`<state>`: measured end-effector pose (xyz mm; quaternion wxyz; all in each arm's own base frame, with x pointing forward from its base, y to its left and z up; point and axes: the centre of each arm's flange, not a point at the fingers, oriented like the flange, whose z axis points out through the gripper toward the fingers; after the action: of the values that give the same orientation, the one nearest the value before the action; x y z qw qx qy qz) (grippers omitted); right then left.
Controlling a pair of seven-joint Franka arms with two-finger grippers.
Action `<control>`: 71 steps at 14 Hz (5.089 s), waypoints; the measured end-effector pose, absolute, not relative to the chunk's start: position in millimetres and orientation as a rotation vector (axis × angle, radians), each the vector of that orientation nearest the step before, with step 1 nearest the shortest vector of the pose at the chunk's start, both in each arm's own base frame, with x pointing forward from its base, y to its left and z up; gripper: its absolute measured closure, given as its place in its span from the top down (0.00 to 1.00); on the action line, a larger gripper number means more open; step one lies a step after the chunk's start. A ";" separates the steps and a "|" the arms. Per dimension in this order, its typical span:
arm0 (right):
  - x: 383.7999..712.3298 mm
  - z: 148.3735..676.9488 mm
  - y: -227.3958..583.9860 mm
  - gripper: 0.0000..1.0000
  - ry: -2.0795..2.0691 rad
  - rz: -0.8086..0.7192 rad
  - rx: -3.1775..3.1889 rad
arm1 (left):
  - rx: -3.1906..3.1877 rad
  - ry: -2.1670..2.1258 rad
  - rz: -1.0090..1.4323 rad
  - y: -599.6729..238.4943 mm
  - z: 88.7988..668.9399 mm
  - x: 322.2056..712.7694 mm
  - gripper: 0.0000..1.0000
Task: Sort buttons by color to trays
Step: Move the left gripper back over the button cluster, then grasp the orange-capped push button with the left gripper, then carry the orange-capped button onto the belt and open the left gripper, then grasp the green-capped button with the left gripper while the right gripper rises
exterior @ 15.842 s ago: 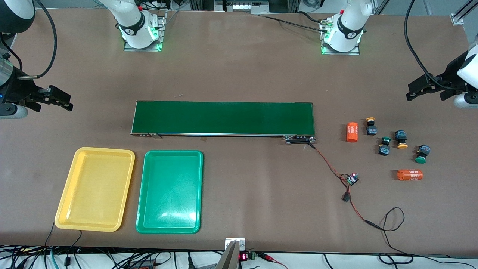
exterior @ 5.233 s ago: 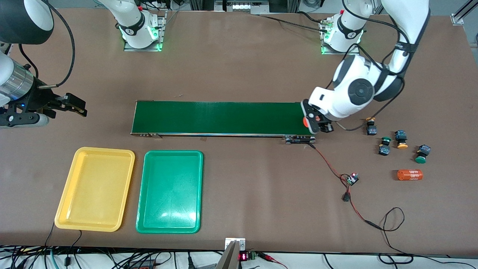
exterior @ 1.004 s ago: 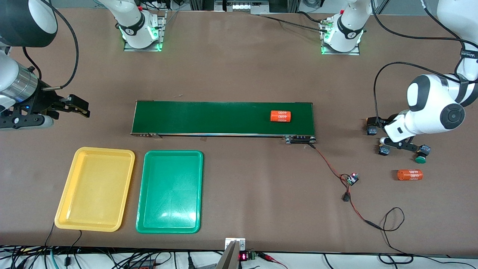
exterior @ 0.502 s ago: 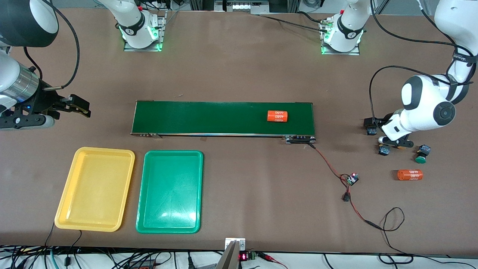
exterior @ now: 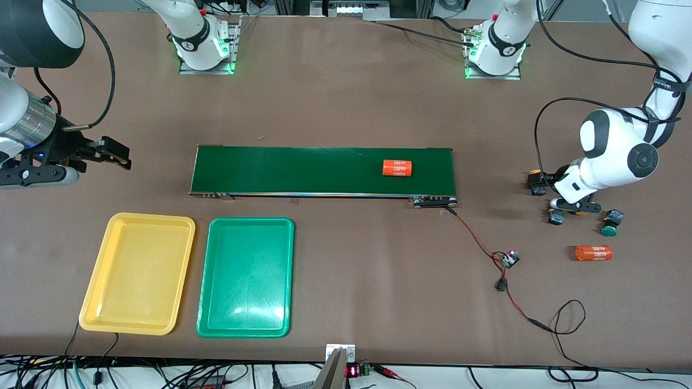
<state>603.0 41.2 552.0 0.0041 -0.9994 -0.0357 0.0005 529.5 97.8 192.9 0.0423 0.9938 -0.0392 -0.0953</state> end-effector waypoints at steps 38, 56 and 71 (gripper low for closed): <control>602.9 552.1 43.1 1.00 -0.118 0.001 -3.131 | 2.984 -0.494 -0.248 -145.8 279.2 530.4 0.40; 603.1 553.1 37.1 1.00 -0.110 -0.002 -3.132 | 2.896 -0.364 -0.292 -232.1 246.7 521.4 0.63; 592.4 567.0 31.9 1.00 -0.113 0.017 -3.133 | 2.944 0.045 -0.208 -58.9 277.9 571.9 1.00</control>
<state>592.4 31.9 567.0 0.0034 -0.9993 -0.0360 0.0054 571.9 -58.9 277.9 0.0950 0.9929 0.0151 -0.0703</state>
